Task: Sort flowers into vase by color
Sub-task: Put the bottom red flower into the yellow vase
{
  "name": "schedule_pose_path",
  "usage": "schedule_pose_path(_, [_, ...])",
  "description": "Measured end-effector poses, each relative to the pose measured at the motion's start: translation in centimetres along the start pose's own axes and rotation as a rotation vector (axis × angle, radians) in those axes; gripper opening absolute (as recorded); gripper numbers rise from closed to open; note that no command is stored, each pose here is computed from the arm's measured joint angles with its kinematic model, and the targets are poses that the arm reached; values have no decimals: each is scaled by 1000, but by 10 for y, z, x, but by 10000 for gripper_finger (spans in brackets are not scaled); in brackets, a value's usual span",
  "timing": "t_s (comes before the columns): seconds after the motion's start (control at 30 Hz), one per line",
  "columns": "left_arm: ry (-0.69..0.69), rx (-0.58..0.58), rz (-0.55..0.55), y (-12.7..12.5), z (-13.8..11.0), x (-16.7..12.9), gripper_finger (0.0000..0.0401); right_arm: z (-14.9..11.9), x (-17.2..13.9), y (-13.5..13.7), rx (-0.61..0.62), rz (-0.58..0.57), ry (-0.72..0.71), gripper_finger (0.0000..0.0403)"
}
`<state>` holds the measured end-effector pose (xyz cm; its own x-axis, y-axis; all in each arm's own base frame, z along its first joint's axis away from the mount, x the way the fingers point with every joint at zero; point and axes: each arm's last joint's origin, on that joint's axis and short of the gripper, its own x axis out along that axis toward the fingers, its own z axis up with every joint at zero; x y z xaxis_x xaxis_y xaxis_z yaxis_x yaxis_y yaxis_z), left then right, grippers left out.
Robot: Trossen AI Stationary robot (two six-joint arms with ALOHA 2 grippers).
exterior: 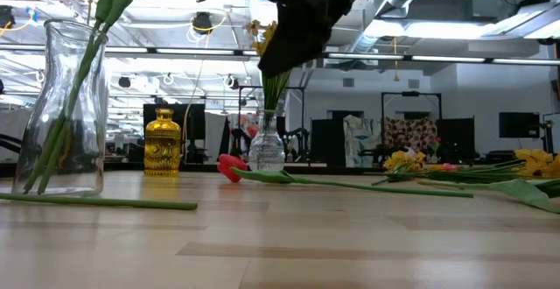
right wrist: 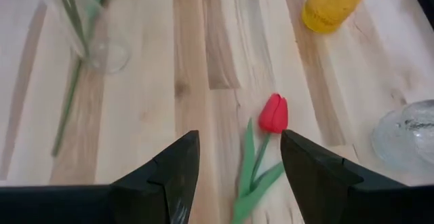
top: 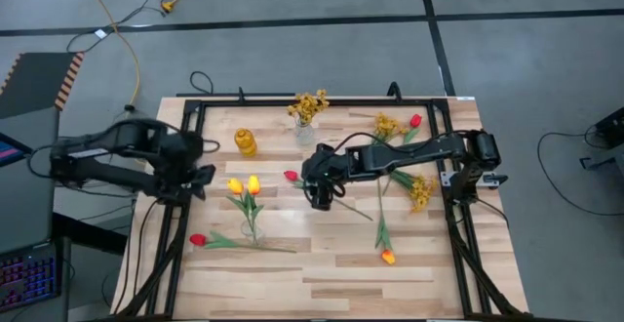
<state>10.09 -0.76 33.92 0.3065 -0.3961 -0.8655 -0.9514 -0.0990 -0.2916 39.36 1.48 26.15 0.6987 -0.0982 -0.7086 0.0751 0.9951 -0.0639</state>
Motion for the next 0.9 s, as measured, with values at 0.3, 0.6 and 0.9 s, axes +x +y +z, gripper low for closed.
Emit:
schedule_pose_path(0.3, [-3,-59,154,-10,-24,23,194,-1,0,-1,-78,-2,8,233])
schedule_pose_path(0.6, [-102,-169,122,-15,-55,45,194,-3,0,-4,-125,-7,39,233])
schedule_pose_path(0.9, [-163,-151,191,-20,-77,74,194,-11,3,-4,-150,-5,79,233])
